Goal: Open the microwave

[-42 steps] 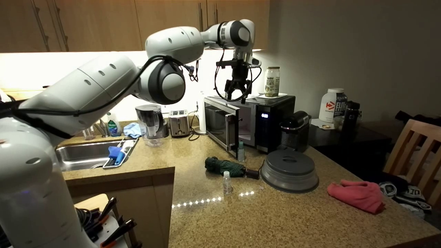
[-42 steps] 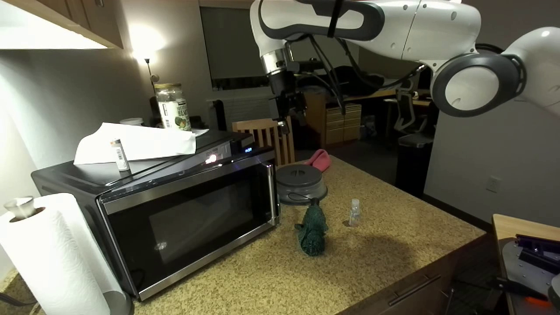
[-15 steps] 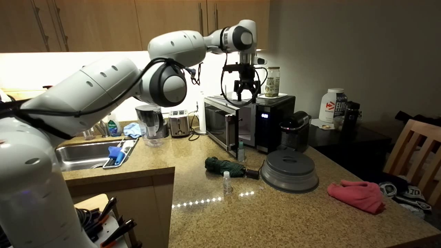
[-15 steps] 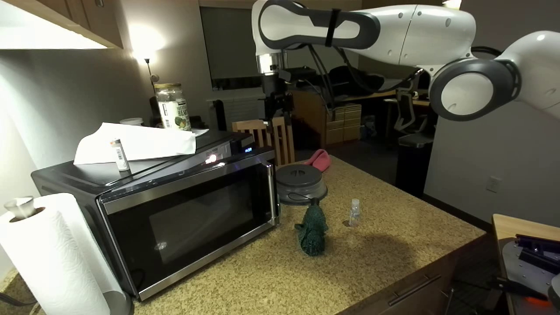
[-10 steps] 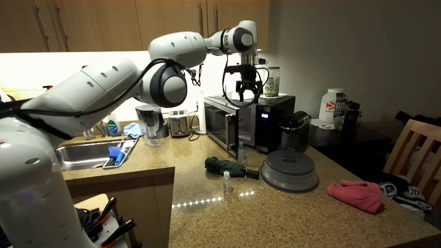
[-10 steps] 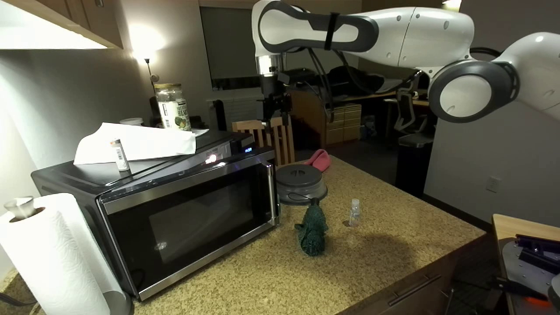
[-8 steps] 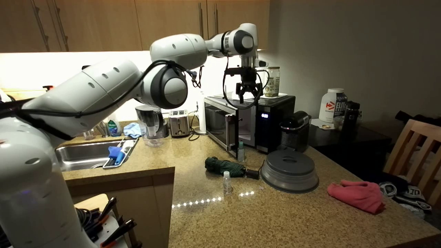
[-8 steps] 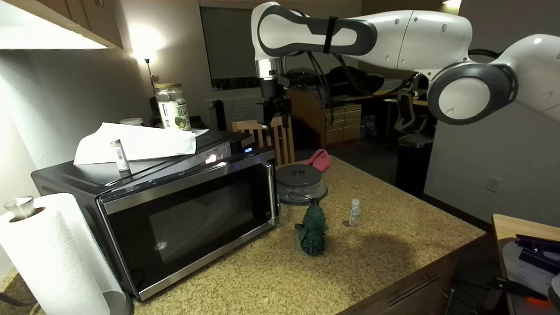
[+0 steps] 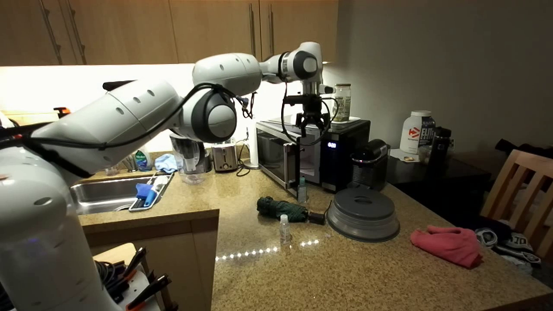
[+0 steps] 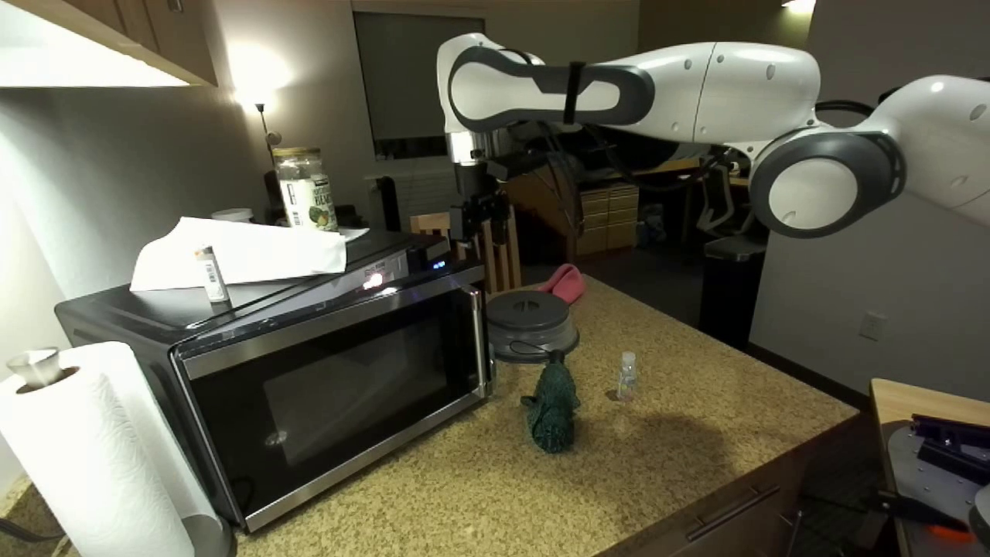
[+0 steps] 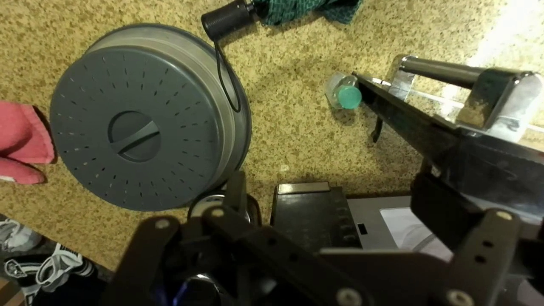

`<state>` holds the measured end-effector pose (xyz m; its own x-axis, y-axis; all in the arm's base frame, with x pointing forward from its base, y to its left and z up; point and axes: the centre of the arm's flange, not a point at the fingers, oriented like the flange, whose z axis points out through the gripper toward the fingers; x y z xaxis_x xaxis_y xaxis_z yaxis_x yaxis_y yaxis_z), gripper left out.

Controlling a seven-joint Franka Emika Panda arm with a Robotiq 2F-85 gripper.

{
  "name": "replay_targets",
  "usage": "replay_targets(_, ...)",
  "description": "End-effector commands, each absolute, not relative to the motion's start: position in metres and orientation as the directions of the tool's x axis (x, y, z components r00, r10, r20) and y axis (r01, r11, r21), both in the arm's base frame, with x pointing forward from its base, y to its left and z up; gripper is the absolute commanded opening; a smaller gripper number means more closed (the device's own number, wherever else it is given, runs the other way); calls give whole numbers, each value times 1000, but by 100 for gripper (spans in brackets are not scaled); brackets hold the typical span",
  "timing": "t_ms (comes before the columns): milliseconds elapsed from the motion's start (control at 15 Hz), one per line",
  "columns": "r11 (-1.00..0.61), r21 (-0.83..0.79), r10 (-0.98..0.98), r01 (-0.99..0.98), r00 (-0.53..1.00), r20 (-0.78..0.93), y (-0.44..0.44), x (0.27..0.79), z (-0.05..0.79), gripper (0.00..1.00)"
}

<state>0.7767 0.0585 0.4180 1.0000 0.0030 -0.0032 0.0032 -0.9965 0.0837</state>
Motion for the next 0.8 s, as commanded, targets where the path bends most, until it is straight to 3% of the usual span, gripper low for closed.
replay_targets(0,-992,118,48,43,998,39,81,807,403,100)
replay_targets(400,-991,121,59,52,996,59,87,849,382,100)
replay_targets(733,-995,97,34,29,998,49,73,851,386,100)
